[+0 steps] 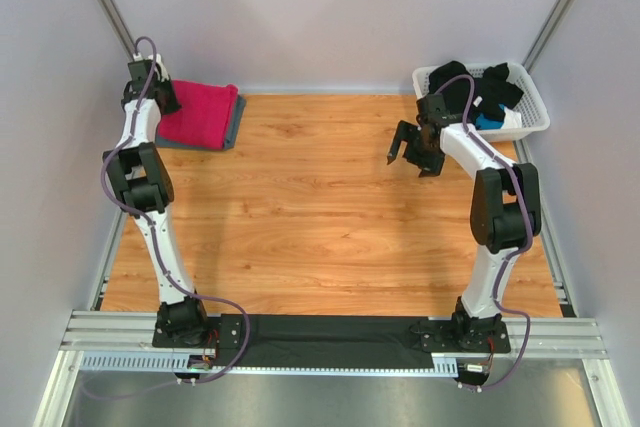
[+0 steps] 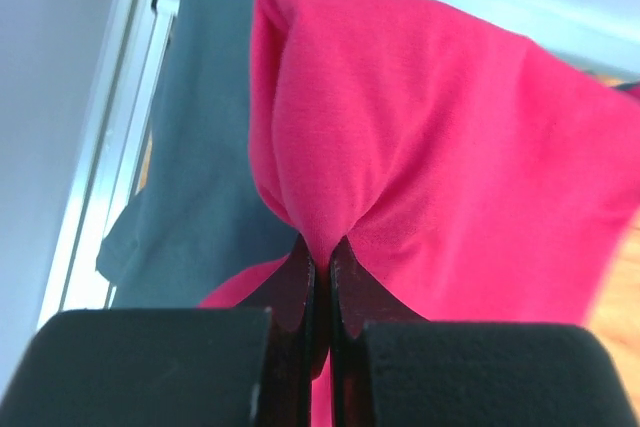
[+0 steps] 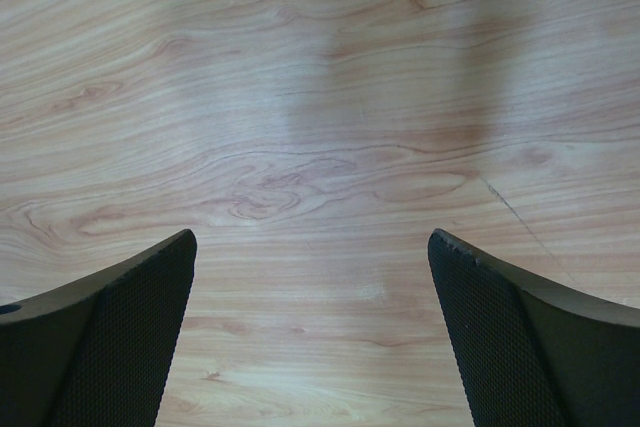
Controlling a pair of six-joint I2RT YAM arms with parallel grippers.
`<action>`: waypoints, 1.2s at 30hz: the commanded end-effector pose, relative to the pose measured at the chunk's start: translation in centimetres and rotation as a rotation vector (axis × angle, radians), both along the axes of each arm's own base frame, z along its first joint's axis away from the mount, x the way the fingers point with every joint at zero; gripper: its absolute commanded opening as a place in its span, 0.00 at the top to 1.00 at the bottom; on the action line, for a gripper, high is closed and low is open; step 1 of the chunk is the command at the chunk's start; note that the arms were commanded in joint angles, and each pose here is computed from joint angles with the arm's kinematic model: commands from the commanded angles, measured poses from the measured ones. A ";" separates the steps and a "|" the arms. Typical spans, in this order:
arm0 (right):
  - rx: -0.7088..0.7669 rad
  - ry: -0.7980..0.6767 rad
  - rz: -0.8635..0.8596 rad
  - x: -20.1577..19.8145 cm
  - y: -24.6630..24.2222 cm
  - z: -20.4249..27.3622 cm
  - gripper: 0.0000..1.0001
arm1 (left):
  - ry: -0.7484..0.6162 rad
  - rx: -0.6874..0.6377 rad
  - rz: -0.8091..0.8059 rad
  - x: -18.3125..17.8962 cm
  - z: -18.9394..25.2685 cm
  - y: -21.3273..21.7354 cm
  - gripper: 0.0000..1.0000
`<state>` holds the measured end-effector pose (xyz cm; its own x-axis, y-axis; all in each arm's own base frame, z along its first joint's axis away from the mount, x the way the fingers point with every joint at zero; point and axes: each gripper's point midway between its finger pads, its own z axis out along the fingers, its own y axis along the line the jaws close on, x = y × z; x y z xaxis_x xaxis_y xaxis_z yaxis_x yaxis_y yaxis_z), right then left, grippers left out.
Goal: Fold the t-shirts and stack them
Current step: Neatly place the folded tshirt to the corner
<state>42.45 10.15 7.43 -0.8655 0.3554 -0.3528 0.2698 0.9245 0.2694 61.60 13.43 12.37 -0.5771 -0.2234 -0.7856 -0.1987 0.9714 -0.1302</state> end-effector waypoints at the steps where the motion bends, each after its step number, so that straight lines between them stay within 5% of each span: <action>1: -0.015 -0.013 0.001 0.9 -0.2 1.1 0.00 | -0.072 0.001 0.049 1.7 0.1 1.7 1.00; 4: -0.012 -0.025 0.005 1.1 -0.2 1.7 0.00 | -0.051 -0.004 0.059 2.5 -1.8 2.4 0.99; 7: -0.005 -0.037 0.018 1.5 0.1 2.5 0.00 | -0.068 -0.017 0.074 3.1 -1.4 2.8 0.85; 8: -0.001 -0.045 0.025 1.7 0.1 2.9 0.00 | -0.063 -0.015 0.092 2.9 -1.4 3.0 0.59; 10: 0.011 -0.082 0.049 2.1 0.5 4.4 0.00 | -0.070 -0.010 0.111 2.5 -0.2 3.1 0.35; 11: 0.019 -0.102 0.059 2.2 0.6 5.0 0.00 | -0.060 -0.006 0.133 2.0 -0.2 3.4 0.02; 18: 0.036 -0.306 0.112 1.9 0.8 12.5 0.00 | -0.112 0.008 0.186 -3.2 8.9 2.6 0.00; 25: 0.048 -0.540 0.133 -2.7 0.0 20.3 0.00 | -0.194 -0.068 0.133 -13.7 17.6 -2.2 0.00; 31: 0.054 -0.679 0.168 -7.8 -0.5 23.8 0.00 | -0.245 -0.215 -0.018 -23.2 20.5 -9.0 0.00; 36: 0.073 -0.795 0.141 -12.0 -1.3 25.1 0.00 | -0.271 -0.190 -0.037 -30.7 21.0 -11.1 0.00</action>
